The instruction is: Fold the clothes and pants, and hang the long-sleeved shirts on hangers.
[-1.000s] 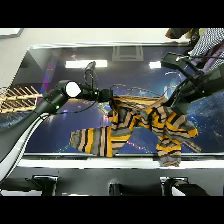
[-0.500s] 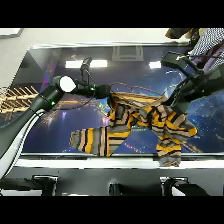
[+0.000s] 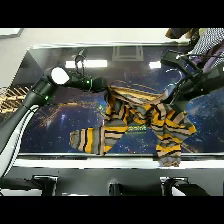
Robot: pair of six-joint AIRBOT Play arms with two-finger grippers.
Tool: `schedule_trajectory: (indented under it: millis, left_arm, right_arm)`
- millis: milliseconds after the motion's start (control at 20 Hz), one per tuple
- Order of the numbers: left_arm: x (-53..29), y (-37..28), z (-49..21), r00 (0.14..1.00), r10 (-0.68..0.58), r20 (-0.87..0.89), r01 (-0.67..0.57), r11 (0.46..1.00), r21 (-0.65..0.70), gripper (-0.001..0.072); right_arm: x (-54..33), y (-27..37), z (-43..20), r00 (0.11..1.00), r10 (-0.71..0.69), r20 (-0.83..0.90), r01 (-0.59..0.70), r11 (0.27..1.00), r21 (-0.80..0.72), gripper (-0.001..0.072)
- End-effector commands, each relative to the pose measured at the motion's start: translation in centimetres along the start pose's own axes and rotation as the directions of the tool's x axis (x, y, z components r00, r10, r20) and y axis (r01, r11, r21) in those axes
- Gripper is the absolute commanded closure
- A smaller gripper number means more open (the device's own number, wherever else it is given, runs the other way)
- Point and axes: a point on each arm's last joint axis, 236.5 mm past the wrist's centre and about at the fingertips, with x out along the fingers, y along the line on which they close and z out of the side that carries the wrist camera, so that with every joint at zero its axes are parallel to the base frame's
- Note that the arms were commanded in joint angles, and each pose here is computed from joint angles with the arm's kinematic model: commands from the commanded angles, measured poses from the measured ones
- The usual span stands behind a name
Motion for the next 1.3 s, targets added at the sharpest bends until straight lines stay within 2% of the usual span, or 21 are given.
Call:
schedule_trajectory:
  millis: [0, 250, 450, 850, 1250]
  left_arm:
    - [-0.5, -0.5, 0.6, 1.0, -0.018, 0.009, 0.018, 1.0, -0.007, 0.0692]
    - [-1.5, -2.0, 1.6, 0.998, -0.058, 0.027, 0.059, 0.998, -0.012, 0.0692]
    - [-1.9, -1.4, 0.6, 0.998, -0.048, -0.027, 0.048, 0.999, -0.016, 0.0692]
    - [-2.2, -0.6, -1.1, 0.994, -0.035, -0.107, 0.032, 0.999, -0.027, 0.0692]
    - [-2.4, -2.2, -1.0, 0.988, -0.107, -0.107, 0.097, 0.991, -0.095, 0.0693]
  right_arm:
    - [0.0, -0.2, 0.1, 1.0, -0.005, 0.006, 0.005, 1.0, -0.006, 0.0689]
    - [0.8, -0.9, 0.0, 1.0, -0.011, -0.012, 0.011, 1.0, -0.012, 0.0689]
    - [0.8, -2.4, -0.6, 0.997, -0.074, -0.037, 0.074, 0.997, -0.009, 0.0689]
    - [0.7, -2.9, -0.5, 0.995, -0.095, -0.033, 0.095, 0.995, -0.013, 0.069]
    - [1.2, -3.9, 0.7, 0.992, -0.122, 0.01, 0.123, 0.992, -0.021, 0.069]
